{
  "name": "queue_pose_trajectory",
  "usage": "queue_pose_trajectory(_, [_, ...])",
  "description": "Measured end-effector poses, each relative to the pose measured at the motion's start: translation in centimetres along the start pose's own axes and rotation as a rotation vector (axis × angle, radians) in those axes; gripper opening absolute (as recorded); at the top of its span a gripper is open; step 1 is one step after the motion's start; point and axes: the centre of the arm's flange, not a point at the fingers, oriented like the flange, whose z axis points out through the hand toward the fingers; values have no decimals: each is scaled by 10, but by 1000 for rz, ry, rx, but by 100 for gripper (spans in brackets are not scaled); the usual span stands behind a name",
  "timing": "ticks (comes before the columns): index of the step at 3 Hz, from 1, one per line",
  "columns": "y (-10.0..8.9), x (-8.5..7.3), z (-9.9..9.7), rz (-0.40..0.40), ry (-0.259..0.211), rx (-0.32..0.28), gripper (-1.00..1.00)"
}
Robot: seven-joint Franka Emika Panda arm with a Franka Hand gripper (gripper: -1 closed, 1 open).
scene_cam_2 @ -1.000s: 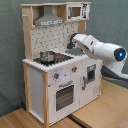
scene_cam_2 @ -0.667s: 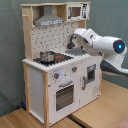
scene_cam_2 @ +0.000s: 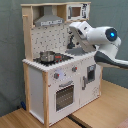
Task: Play with the kitchen
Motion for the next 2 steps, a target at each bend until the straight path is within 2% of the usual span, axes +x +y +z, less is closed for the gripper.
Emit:
queue_pose_trajectory(1, [12,9,22,46,-25,58,100])
queue_pose_trajectory(2, [17,17,44,79,-55,117,100])
